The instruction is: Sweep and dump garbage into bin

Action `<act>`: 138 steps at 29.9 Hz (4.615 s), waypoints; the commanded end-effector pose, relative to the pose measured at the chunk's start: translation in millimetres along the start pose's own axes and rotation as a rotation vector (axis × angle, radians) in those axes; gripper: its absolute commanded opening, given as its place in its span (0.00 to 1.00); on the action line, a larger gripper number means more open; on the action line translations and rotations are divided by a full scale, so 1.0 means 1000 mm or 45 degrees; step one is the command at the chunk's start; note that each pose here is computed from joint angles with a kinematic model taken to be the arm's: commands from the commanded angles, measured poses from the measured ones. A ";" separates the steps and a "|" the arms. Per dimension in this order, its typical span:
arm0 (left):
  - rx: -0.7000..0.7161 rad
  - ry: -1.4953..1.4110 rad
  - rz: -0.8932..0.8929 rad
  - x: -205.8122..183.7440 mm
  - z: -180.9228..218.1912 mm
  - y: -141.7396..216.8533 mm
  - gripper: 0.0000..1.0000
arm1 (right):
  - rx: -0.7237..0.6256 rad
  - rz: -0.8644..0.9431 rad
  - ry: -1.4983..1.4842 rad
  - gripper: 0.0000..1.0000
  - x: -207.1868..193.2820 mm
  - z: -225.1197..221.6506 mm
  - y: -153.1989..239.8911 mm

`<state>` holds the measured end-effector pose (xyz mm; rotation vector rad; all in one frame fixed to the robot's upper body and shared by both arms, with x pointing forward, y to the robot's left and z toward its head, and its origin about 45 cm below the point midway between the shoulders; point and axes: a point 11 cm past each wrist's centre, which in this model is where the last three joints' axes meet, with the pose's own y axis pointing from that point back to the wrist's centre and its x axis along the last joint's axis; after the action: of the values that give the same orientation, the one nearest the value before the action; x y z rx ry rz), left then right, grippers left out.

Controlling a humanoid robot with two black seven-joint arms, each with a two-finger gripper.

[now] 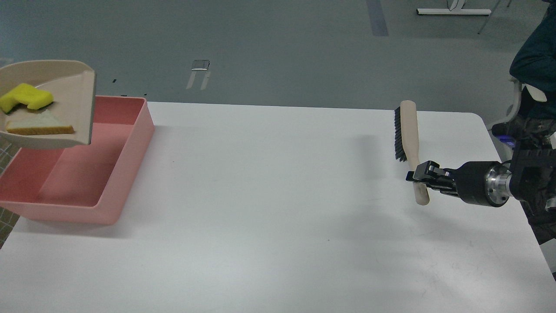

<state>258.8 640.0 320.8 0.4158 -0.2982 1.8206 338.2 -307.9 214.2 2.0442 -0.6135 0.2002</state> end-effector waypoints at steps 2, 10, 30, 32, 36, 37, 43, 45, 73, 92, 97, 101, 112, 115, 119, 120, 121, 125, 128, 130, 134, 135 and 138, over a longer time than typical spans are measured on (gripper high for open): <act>-0.019 -0.234 -0.047 0.012 0.004 0.003 0.00 | 0.005 -0.003 0.001 0.03 -0.001 -0.001 -0.001; -0.015 -0.611 -0.103 0.008 0.004 0.001 0.00 | 0.011 -0.015 -0.003 0.03 -0.005 -0.002 -0.004; -0.340 -0.971 0.229 0.050 0.124 -0.027 0.00 | 0.057 -0.042 0.006 0.03 -0.012 -0.015 -0.012; -0.437 -0.920 0.210 0.040 0.151 -0.034 0.00 | 0.057 -0.042 0.006 0.03 -0.012 -0.015 -0.012; -0.614 -0.821 0.097 0.010 0.197 -0.042 0.00 | 0.054 -0.041 0.005 0.03 -0.012 -0.014 -0.011; -0.631 -0.773 0.065 -0.002 0.211 -0.045 0.00 | 0.054 -0.041 0.005 0.03 -0.012 -0.014 -0.011; -0.609 -0.465 -0.112 -0.091 0.200 -0.065 0.00 | 0.051 -0.050 0.000 0.03 -0.015 -0.012 -0.012; -0.582 -0.357 -0.155 -0.121 0.190 -0.070 0.00 | 0.050 -0.051 -0.001 0.03 -0.016 -0.012 -0.013; 0.025 -0.017 -0.348 -0.377 -0.016 0.007 0.00 | 0.039 -0.072 -0.021 0.03 -0.024 -0.005 -0.015; 0.060 0.069 -0.398 -0.403 -0.027 0.027 0.00 | 0.042 -0.095 -0.025 0.03 -0.032 -0.004 -0.016; 0.069 0.088 -0.408 -0.410 -0.028 0.030 0.05 | 0.040 -0.095 -0.028 0.03 -0.032 -0.003 -0.016; 0.084 0.092 -0.430 -0.416 -0.032 0.033 0.29 | 0.040 -0.096 -0.029 0.03 -0.032 -0.003 -0.017; 0.087 0.084 -0.536 -0.428 -0.037 0.043 0.96 | 0.037 -0.103 -0.037 0.03 -0.035 -0.001 -0.017; 0.105 0.084 -0.562 -0.429 -0.042 0.047 0.97 | 0.036 -0.104 -0.037 0.03 -0.035 0.000 -0.017; 0.120 0.088 -0.622 -0.430 -0.051 0.058 0.97 | 0.026 -0.101 -0.040 0.03 -0.035 0.003 -0.015; 0.118 0.091 -0.627 -0.430 -0.052 0.059 0.97 | 0.025 -0.100 -0.039 0.03 -0.035 0.003 -0.015; 0.115 0.094 -0.630 -0.430 -0.052 0.060 0.97 | 0.025 -0.100 -0.039 0.04 -0.035 0.003 -0.015; 0.128 0.097 -0.642 -0.428 -0.057 0.067 0.97 | 0.010 -0.124 -0.058 0.04 -0.044 0.010 -0.017; 0.118 0.101 -0.643 -0.427 -0.055 0.067 0.97 | 0.007 -0.129 -0.061 0.05 -0.045 0.011 -0.017; 0.115 0.105 -0.638 -0.426 -0.055 0.067 0.97 | 0.002 -0.133 -0.063 0.06 -0.047 0.012 -0.018; 0.099 0.108 -0.638 -0.424 -0.051 0.067 0.97 | 0.002 -0.140 -0.059 0.08 -0.049 0.011 -0.017; 0.097 0.108 -0.638 -0.423 -0.051 0.066 0.97 | 0.004 -0.141 -0.058 0.10 -0.050 0.010 -0.017; 0.092 0.106 -0.636 -0.422 -0.050 0.065 0.97 | -0.002 -0.141 -0.058 0.35 -0.050 0.011 -0.017</act>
<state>295.3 274.7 94.5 0.4218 -0.0561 1.3560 303.2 -292.8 176.9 2.0823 -0.5271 0.0893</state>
